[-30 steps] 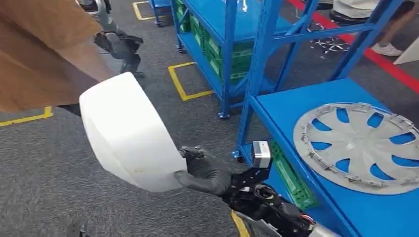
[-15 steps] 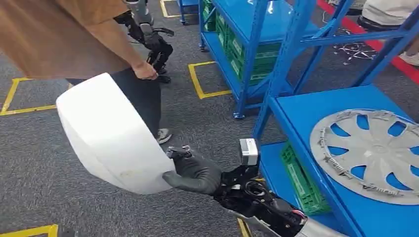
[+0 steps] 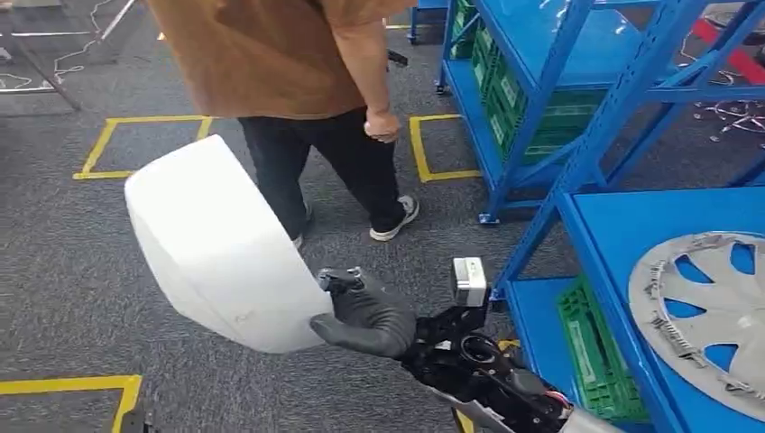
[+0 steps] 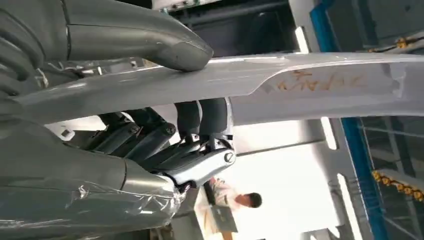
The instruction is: Take the parts from the cabinet and place them on the table.
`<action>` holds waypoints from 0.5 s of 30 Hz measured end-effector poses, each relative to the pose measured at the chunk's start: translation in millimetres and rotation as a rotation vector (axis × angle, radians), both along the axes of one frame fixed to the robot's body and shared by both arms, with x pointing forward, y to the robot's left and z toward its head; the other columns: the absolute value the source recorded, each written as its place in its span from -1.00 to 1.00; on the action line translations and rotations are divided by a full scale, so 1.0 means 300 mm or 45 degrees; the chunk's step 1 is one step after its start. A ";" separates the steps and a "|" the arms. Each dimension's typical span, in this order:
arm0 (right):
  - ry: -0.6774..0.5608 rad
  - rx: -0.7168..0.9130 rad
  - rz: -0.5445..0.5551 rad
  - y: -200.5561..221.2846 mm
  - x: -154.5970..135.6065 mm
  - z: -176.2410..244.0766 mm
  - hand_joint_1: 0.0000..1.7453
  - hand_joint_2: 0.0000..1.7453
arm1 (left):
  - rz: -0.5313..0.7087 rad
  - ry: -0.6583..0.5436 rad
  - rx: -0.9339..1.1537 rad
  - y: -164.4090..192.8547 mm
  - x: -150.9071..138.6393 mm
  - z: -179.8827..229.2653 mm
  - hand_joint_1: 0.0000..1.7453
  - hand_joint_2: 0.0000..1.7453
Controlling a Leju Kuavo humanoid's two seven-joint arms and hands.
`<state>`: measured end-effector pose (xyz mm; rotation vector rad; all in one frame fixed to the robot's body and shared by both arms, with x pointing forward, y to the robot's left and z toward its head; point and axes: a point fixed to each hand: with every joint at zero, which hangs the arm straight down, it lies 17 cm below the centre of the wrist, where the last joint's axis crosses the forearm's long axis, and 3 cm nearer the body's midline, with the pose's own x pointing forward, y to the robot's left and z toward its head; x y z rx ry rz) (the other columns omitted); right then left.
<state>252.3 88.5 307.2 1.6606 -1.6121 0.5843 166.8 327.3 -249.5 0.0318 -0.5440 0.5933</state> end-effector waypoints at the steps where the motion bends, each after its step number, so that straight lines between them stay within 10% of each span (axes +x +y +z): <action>1: 0.000 -0.001 0.000 0.000 0.000 0.000 1.00 1.00 | 0.000 0.003 -0.001 0.001 -0.006 -0.002 -1.00 1.00; 15: -0.038 -0.049 0.007 0.020 -0.008 -0.011 1.00 1.00 | -0.003 -0.026 0.002 0.005 0.014 0.008 -1.00 1.00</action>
